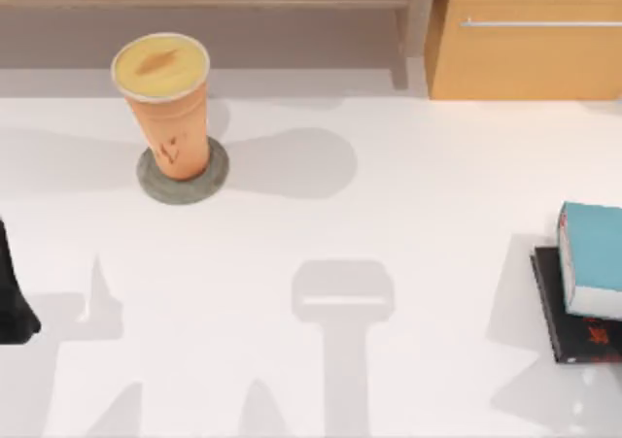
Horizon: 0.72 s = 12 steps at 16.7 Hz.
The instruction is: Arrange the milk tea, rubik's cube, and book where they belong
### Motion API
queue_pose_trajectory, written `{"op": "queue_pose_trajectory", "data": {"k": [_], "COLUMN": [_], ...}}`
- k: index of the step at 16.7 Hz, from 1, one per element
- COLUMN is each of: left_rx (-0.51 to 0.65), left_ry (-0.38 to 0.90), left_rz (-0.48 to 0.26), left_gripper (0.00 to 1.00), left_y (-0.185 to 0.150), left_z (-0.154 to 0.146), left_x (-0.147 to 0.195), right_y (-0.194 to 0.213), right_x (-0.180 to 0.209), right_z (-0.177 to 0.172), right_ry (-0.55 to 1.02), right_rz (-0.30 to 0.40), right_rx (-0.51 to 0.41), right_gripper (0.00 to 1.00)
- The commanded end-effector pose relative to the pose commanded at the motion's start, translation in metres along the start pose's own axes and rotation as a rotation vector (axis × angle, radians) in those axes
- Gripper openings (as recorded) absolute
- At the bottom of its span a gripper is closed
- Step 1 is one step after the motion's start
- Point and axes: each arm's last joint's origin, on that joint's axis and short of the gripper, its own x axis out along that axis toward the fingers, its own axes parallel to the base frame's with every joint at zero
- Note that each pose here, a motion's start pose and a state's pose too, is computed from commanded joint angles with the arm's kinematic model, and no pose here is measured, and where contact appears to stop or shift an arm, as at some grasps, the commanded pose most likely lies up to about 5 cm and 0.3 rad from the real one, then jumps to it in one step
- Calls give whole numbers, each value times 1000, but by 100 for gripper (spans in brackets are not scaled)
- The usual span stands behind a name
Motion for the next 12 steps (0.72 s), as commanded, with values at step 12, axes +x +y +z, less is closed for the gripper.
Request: {"op": "queue_pose_trajectory", "data": {"k": [12], "left_rx": [0], "left_ry": [0], "left_rz": [0], "left_gripper": [100], "left_y": [0], "left_z": [0], "left_x": [0], "right_y": [0], "right_x": [0], "right_z": [0], "right_ry": [0], "right_rz": [0], "right_rx": [0], "right_gripper": [100]}}
